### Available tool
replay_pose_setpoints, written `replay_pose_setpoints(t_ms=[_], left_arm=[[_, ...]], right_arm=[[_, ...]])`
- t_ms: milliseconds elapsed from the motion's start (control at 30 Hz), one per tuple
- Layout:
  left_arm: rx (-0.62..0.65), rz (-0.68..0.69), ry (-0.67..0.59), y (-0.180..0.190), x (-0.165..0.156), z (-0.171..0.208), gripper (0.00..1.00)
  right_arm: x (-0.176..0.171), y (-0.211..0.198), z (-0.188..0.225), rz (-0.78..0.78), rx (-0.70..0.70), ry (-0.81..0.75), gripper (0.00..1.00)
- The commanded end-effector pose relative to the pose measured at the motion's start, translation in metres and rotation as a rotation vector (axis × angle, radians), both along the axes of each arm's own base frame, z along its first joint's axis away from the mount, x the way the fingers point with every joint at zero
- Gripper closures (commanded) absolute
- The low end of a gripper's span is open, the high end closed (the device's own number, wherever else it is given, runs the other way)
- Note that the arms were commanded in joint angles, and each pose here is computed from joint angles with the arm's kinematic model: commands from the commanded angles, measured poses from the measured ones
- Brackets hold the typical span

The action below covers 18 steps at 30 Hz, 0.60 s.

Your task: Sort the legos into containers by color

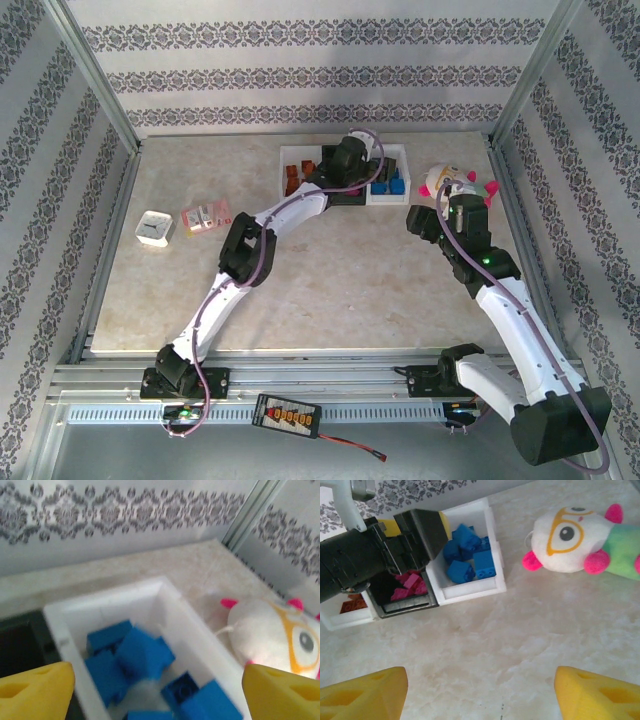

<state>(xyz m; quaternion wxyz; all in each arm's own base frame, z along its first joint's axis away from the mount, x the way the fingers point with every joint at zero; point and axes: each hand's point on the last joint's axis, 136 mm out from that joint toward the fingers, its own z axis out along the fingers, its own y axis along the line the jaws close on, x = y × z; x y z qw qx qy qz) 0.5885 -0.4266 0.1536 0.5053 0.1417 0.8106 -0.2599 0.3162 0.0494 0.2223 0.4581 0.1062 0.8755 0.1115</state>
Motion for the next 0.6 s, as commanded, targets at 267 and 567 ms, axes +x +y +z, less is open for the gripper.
replay_pose_setpoints(t_ms=[267,567], left_arm=[[0.168,0.125,0.030,0.110,-0.108,0.045,0.01],[0.418,0.353,0.422,0.231,-0.211,-0.038,0.01]], right_arm=[[0.005,0.072,-0.019,0.321,0.033,0.009,0.17],[0.011,0.117,-0.022,0.452,0.061,0.002,0.15]])
